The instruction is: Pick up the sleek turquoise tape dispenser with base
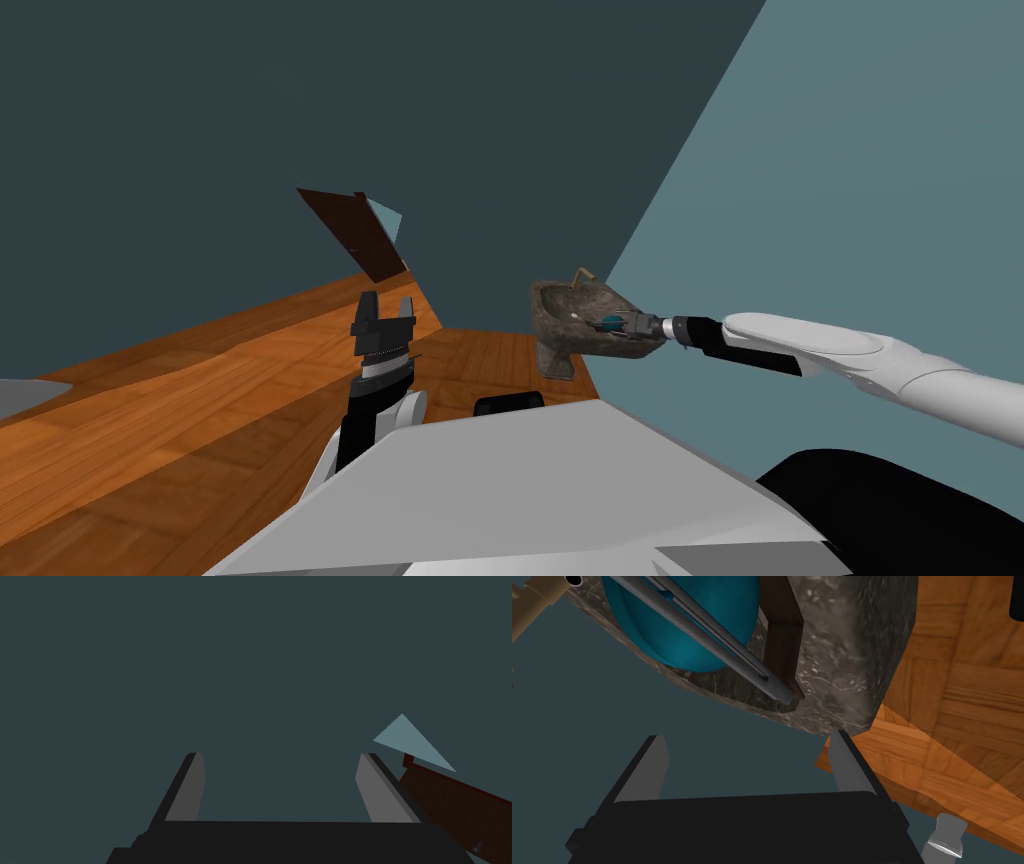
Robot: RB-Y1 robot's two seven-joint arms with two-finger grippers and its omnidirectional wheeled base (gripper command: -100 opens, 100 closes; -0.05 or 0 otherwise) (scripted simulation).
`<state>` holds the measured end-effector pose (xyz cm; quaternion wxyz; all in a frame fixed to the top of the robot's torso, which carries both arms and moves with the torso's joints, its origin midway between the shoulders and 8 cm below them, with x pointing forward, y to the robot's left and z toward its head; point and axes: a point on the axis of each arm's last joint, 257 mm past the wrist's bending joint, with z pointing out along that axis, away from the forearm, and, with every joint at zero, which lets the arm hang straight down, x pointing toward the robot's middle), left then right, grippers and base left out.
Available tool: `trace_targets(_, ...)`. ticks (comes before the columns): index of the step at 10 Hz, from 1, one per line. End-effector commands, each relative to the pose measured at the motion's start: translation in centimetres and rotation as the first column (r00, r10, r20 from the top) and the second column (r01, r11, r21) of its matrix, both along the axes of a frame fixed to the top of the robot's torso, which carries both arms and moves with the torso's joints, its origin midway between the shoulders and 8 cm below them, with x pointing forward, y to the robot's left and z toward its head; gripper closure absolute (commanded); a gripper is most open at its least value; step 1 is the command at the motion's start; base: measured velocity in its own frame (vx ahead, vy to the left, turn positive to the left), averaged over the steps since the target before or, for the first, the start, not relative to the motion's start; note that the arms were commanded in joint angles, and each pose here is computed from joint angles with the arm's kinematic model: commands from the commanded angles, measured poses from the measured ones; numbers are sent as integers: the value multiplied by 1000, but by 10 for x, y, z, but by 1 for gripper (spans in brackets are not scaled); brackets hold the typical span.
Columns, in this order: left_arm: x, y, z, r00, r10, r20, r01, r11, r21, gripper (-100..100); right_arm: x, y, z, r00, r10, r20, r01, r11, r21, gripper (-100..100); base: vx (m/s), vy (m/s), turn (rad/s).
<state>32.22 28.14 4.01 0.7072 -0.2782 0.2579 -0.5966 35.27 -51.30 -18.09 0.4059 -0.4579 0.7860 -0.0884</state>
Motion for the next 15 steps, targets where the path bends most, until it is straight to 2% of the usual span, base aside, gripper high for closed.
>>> trace_targets(1, 0, 0, 0, 1000, 0, 0, 0, 1000, 0, 0, -3, -13, -6, 999, 35, -42, -39, 996, -85, -100, 49, 48, -12)
trace_targets(2, 0, 0, 0, 1000, 0, 0, 0, 1000, 0, 0, -1, -12, -5, 998, 44, -46, -48, 994, -94, -100, 42, 41, -12)
trace_targets(3, 0, 0, 0, 1000, 0, 0, 0, 1000, 0, 0, -5, -23, -10, 994, 67, -83, -79, 984, -157, -100, 52, 28, -12)
trace_targets(4, 0, 0, 0, 1000, 0, 0, 0, 1000, 0, 0, -3, -22, -9, 993, 74, -87, -88, 983, -164, -100, 51, 23, -6)
trace_targets(5, 0, 0, 0, 1000, 0, 0, 0, 1000, 0, 0, -7, -32, -13, 987, 97, -127, -124, 967, -224, -100, 53, 31, -14)
trace_targets(6, 0, 0, 0, 1000, 0, 0, 0, 1000, 0, 0, -6, -32, -13, 987, 101, -129, -128, 965, -228, -100, 40, 28, -11)
trace_targets(9, 0, 0, 0, 1000, 0, 0, 0, 1000, 0, 0, -15, -60, -21, 956, 155, -247, -241, 897, -369, -100, 63, 33, -20)
trace_targets(10, 0, 0, 0, 1000, 0, 0, 0, 1000, 0, 0, -14, -59, -21, 956, 157, -249, -244, 896, -371, -100, 58, 27, -7)
trace_targets(14, 0, 0, 0, 1000, 0, 0, 0, 1000, 0, 0, -25, -83, -26, 913, 190, -362, -352, 814, -462, -100, 40, 25, -15)
trace_targets(15, 0, 0, 0, 1000, 0, 0, 0, 1000, 0, 0, -22, -80, -26, 920, 185, -345, -335, 828, -450, -100, 17, 12, -1)
